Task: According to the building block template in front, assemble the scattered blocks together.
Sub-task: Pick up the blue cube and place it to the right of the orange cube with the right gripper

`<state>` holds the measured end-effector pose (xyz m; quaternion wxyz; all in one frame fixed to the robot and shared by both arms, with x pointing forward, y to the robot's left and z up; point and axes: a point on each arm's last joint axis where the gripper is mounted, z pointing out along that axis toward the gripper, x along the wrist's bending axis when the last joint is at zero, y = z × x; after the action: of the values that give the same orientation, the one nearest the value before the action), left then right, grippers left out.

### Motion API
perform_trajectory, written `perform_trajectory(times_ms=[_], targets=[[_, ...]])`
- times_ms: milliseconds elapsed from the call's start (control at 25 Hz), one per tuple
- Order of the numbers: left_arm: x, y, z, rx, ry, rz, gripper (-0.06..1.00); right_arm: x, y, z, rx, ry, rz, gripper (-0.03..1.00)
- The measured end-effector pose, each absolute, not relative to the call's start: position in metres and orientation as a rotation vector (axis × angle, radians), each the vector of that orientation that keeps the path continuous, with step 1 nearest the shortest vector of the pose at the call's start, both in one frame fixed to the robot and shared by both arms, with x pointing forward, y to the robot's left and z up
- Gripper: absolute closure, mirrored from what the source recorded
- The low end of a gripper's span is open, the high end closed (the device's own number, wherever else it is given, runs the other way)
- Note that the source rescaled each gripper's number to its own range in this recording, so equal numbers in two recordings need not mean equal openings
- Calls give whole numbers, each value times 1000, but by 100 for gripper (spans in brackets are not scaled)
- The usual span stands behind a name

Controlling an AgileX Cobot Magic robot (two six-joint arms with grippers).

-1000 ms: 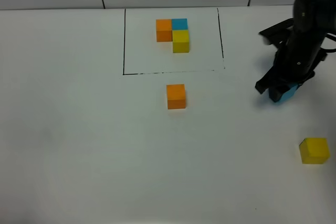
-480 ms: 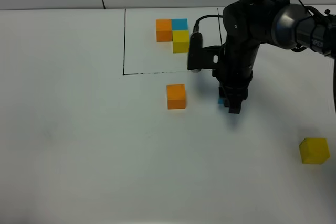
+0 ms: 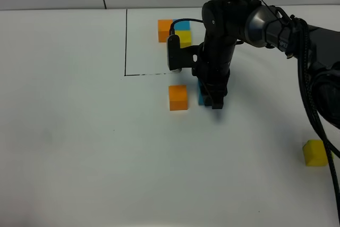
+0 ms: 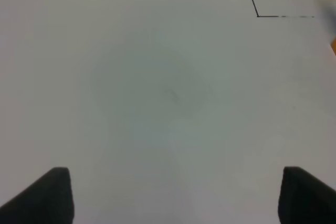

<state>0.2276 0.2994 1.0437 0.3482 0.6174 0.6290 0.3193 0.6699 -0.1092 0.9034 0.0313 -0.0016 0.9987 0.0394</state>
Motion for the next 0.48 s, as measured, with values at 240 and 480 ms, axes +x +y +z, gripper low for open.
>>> perform_trajectory(times_ms=[240, 480], targets=[[228, 299, 1044, 1601, 1631, 828, 14, 667, -102, 895, -28, 3097, 114, 97], [228, 299, 1044, 1601, 1631, 828, 14, 666, -94, 894, -15, 3083, 137, 97]])
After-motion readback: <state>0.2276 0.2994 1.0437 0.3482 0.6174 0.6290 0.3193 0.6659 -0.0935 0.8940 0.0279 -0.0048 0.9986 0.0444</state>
